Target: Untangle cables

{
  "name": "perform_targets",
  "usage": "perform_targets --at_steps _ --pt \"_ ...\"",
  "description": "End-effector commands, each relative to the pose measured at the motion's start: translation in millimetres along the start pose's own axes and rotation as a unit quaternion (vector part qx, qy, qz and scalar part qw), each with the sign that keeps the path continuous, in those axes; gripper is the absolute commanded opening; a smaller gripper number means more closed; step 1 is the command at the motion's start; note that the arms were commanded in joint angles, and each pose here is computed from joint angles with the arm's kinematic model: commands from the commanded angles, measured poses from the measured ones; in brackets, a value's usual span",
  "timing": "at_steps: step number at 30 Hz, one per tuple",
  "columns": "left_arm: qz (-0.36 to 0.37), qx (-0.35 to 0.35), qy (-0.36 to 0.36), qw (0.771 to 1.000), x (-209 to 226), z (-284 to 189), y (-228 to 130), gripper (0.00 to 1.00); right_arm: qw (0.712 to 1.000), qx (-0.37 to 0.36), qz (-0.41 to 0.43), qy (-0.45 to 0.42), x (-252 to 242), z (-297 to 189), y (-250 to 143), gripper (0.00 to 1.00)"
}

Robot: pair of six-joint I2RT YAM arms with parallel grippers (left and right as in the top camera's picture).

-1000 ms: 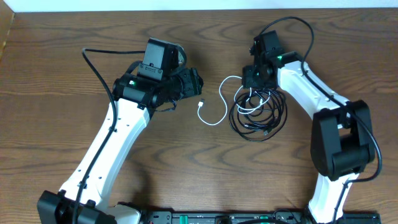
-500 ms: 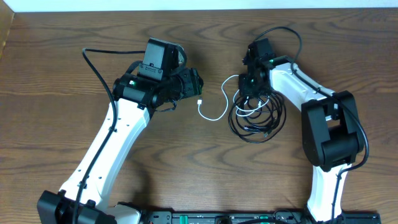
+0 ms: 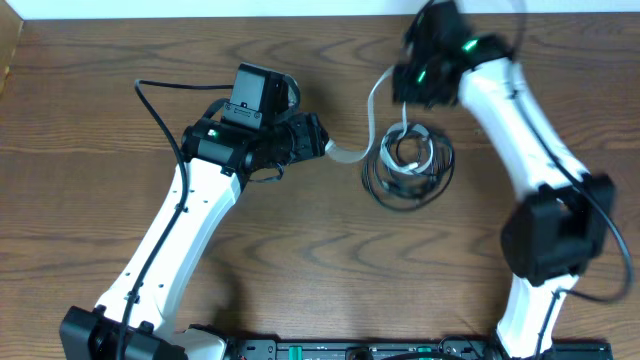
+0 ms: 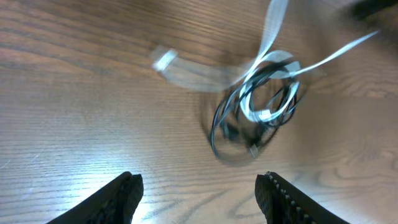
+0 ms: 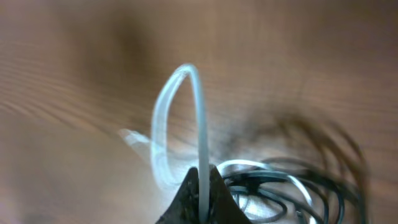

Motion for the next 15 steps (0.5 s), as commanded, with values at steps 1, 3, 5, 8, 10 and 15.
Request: perform_targets --at_steps 1,3,5,8,10,15 --pt "0.019 0.015 -0.016 1.000 -6 2 -6 0.63 0.993 -0.113 -0.021 0.012 24 -104 32 0.01" --pt "0.032 0.017 -0.024 0.999 -12 6 -11 0.63 0.990 -0.138 -0.028 0.014 34 -141 36 0.01" --pt "0.043 0.015 -0.034 0.998 -17 11 -14 0.63 0.989 -0.141 -0.029 0.014 39 -158 33 0.01" --pt "0.064 0.009 -0.053 0.996 -27 20 -20 0.63 0.992 -0.128 -0.024 0.003 38 -166 26 0.01" --pt "0.075 0.001 -0.068 0.995 -33 24 -23 0.63 0.993 -0.114 -0.021 0.001 38 -165 21 0.01" --pt "0.072 -0.018 -0.094 0.993 -41 30 -21 0.63 0.995 -0.098 -0.019 0.003 39 -166 15 0.01"
Point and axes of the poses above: each gripper's point midway between its finger pads, its own z axis out along the fingers, its own x axis along the line the jaws close on, y = z × x, the point moved 8 cm from there along -z, back along the fingers, and after that the axes turned 10 degrees about -z, right-handed, at the moved point
